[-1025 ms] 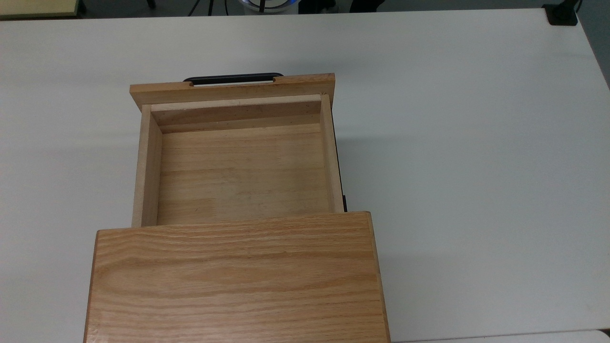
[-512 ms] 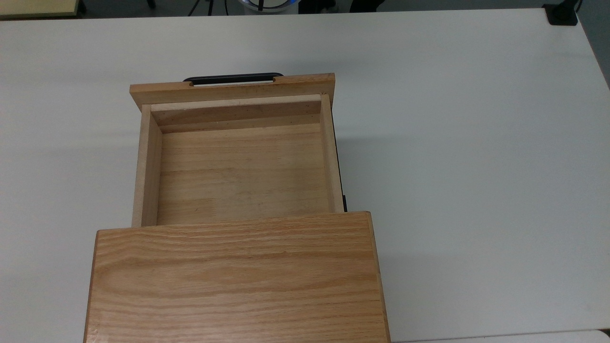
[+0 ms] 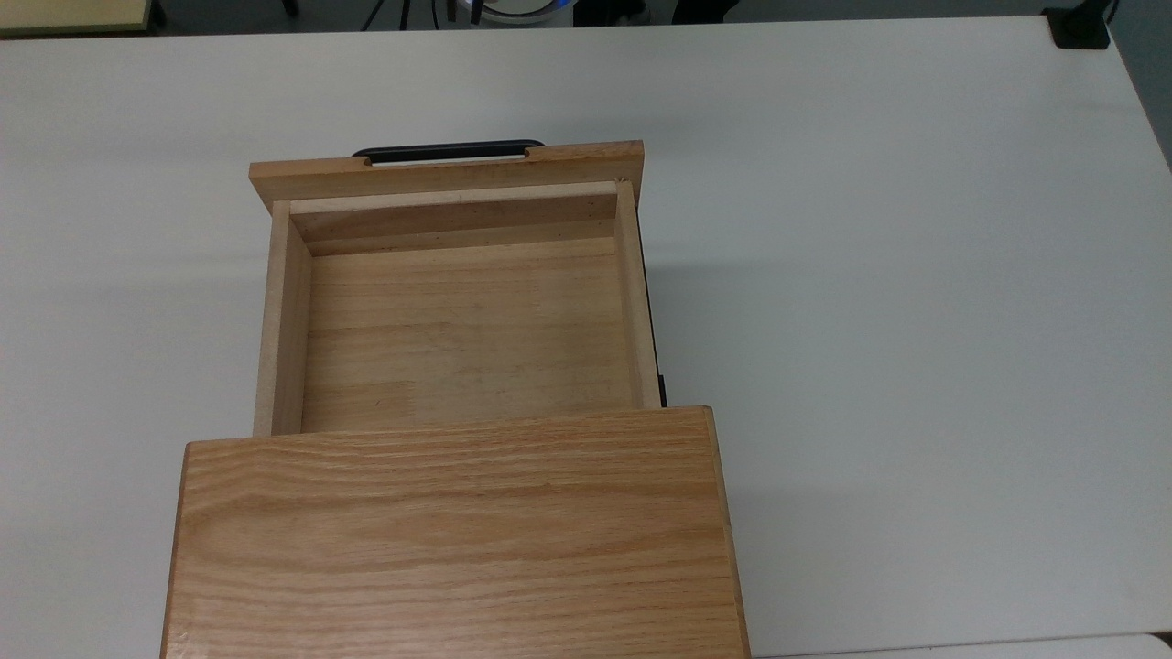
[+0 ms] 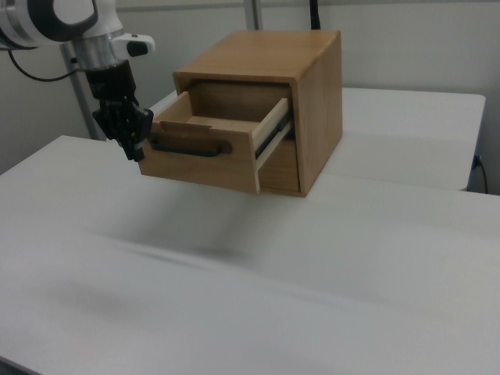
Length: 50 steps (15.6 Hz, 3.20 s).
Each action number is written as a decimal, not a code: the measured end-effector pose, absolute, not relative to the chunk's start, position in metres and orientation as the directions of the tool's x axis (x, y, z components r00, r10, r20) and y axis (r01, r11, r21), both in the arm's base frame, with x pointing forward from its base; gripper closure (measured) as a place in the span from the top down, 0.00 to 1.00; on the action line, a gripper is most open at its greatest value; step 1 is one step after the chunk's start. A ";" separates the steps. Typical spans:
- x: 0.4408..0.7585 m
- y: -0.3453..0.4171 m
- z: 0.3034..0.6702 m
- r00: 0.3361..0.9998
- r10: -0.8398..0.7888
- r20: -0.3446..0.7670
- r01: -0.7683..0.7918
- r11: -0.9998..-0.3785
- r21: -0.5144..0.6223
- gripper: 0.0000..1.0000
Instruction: Close the drawer by sliding it
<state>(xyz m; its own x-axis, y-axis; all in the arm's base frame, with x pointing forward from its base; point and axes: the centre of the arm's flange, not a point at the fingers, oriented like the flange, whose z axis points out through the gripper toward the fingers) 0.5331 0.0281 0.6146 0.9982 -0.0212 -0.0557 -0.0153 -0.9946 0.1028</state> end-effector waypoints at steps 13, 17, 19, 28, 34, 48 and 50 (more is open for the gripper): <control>0.626 0.007 0.558 0.993 0.043 0.109 0.049 -0.997 -0.057 0.08; 0.655 0.007 0.551 0.971 -0.041 0.237 -0.025 -0.997 -0.069 0.07; 0.670 0.007 0.550 0.955 -0.066 0.289 -0.047 -0.996 -0.074 0.08; 0.737 0.025 0.517 0.855 -0.188 0.484 -0.139 -0.981 -0.135 0.08; 0.751 0.031 0.504 0.802 -0.194 0.565 -0.137 -0.980 -0.141 0.08; 0.714 0.032 0.515 0.940 -0.080 0.331 -0.080 -0.997 -0.014 0.16; 0.683 0.032 0.533 0.978 -0.083 0.190 -0.076 -0.996 -0.040 0.35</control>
